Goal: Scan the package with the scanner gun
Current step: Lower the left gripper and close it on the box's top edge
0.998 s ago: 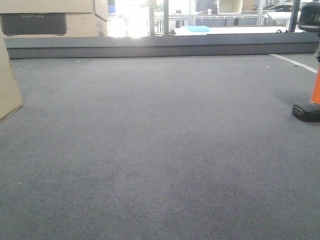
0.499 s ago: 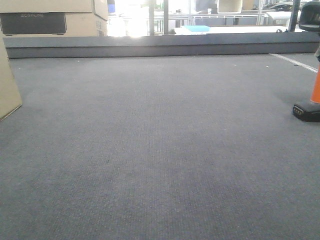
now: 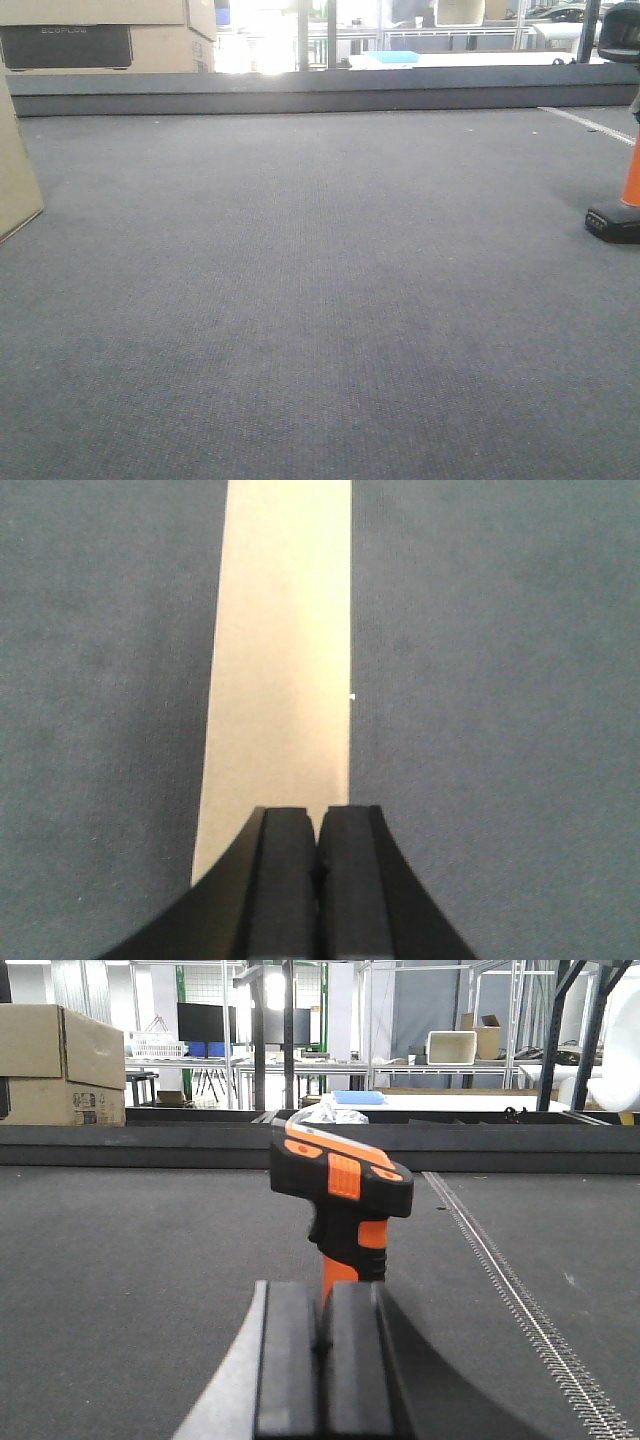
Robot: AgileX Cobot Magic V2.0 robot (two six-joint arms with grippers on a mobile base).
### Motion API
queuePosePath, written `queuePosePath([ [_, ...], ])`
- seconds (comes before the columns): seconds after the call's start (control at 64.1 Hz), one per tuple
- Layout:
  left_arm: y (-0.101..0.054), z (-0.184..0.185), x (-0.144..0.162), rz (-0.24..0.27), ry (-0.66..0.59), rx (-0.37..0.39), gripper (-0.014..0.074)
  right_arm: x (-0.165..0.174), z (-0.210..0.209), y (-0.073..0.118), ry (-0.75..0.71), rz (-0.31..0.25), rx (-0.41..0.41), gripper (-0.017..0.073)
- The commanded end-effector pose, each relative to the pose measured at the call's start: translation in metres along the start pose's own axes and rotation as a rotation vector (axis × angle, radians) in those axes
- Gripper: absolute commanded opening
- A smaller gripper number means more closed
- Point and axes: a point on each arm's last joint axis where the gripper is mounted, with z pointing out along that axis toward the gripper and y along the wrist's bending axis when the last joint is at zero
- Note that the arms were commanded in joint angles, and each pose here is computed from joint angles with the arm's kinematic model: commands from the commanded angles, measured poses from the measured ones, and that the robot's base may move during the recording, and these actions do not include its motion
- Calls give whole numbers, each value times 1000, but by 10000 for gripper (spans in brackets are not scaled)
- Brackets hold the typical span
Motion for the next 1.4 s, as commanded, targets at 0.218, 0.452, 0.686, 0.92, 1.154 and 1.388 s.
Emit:
queuePosePath([
  [0.218, 2, 8, -5, 27, 1, -22, 529, -2, 0, 0, -17, -9, -2, -169],
  [0.452, 3, 37, -6, 26, 99, -30, 601, -2, 0, 0, -17, -9, -2, -169],
  [0.686, 5, 66, -6, 36, 180, -39, 601, -2, 0, 0, -17, -9, -2, -169],
  [0.92, 5, 88, -2, 37, 267, -36, 601, -2, 0, 0, -17, -9, -2, -169],
  [1.154, 5, 88, -3, 41, 254, -41, 391, -2, 0, 0, -17, -9, -2, -169],
  [1.388, 4, 88, -4, 36, 248, -35, -115, -2, 0, 0, -17, -9, -2, -169],
])
